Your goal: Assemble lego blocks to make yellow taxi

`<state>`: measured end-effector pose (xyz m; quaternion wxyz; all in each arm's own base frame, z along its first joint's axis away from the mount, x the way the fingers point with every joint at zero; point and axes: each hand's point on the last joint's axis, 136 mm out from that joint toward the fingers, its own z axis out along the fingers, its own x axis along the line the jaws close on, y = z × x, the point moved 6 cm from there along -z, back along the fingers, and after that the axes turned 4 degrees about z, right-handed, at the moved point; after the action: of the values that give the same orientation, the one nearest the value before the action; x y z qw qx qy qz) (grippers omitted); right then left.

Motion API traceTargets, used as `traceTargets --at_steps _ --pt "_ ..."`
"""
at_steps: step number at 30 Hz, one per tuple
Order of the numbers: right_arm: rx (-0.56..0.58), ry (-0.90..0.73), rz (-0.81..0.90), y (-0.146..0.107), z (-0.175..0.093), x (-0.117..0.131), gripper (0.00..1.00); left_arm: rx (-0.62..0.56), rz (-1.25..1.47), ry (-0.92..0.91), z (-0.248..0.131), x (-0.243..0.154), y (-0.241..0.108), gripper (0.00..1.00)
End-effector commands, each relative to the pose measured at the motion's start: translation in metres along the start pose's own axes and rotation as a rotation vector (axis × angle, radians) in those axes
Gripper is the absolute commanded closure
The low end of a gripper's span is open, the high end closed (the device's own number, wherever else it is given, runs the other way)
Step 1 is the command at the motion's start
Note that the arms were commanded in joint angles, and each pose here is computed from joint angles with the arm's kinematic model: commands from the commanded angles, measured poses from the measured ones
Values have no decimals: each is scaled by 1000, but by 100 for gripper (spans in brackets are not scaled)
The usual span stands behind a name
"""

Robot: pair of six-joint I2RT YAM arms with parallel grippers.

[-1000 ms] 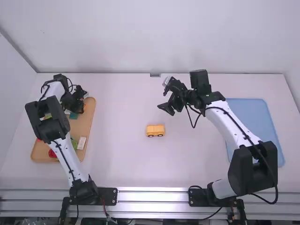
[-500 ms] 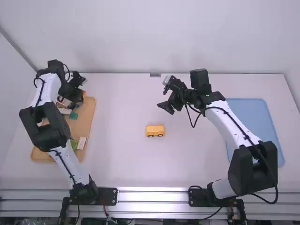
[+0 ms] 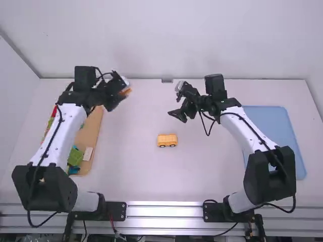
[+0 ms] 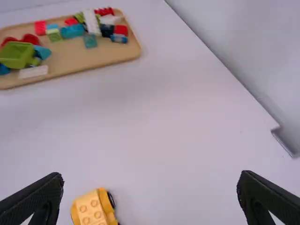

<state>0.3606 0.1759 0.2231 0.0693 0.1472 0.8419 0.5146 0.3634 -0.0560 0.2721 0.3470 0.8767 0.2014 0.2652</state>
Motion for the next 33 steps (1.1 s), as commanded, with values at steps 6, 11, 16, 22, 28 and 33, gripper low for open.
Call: traceTargets --at_steps 6,11,16,22,28,33 --pt "-279 276 -151 26 -24 18 1 -425 26 -347 27 -75 27 89" --pt "-319 326 -167 32 -24 25 1 -553 -35 -376 43 -93 26 87" --pt "-352 390 -229 38 -15 41 7 -646 -89 -386 47 -111 31 85" --pt "-356 418 -237 49 -5 50 25 -701 -116 -402 45 -122 31 84" --pt "-351 432 -236 50 -1 55 41 -736 -78 -469 39 -130 32 85" --pt "-347 433 -227 49 -1 55 61 -740 -78 -450 39 -127 34 85"
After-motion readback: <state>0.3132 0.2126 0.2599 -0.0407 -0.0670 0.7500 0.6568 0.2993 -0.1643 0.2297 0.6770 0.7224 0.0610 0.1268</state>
